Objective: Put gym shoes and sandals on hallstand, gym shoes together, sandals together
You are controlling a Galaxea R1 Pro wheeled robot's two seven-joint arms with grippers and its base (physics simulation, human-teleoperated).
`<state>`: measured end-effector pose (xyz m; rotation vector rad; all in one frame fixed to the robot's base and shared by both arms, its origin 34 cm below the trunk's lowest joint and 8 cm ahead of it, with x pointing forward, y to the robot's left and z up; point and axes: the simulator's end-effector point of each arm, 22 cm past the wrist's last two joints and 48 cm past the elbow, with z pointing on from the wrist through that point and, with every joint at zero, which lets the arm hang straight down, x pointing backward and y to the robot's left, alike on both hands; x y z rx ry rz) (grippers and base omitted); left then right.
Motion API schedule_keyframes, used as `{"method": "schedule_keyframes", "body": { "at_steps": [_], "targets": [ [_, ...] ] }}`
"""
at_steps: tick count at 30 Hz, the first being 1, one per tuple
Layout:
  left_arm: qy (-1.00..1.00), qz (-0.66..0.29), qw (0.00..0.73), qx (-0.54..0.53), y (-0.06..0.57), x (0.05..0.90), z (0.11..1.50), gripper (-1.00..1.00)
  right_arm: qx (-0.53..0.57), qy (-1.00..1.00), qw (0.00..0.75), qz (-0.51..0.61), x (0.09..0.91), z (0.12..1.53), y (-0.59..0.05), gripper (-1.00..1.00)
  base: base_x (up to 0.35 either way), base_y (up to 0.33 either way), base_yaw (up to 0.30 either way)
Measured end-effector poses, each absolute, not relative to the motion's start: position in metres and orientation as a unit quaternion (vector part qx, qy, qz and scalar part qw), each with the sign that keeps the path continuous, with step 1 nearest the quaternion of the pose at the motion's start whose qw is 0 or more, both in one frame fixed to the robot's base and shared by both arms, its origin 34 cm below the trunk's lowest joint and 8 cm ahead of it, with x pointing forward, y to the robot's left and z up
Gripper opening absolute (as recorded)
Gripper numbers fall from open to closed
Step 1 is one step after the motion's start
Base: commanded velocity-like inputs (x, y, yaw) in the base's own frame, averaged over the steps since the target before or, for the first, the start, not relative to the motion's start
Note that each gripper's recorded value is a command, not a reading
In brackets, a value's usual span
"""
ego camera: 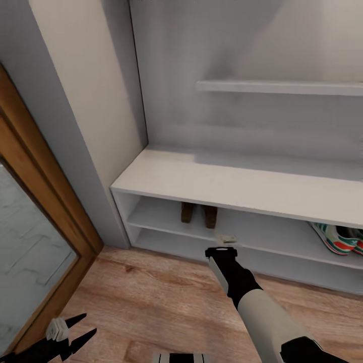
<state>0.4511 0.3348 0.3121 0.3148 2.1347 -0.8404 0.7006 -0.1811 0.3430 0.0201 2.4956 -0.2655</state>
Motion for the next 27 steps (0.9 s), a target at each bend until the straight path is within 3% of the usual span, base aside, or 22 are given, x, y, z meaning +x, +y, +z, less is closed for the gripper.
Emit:
{"method": "schedule_keyframes", "body": {
  "at_steps": [15, 27],
  "targets": [
    [0.845, -0.332, 0.402, 0.121, 0.3359, 0.4518, 0.3122, 1.0, 0.013, 0.938, 0.334, -0.097, 0.7088, 0.3495, -0.1792, 1.0, -0.315, -0.057, 0.0],
    [0.844, -0.33, 0.405, 0.121, 0.3376, 0.4528, 0.3134, 1.0, 0.013, 0.937, 0.336, -0.097, 0.7084, 0.3486, -0.1792, 1.0, -0.044, 0.0, -0.004]
  ]
}}
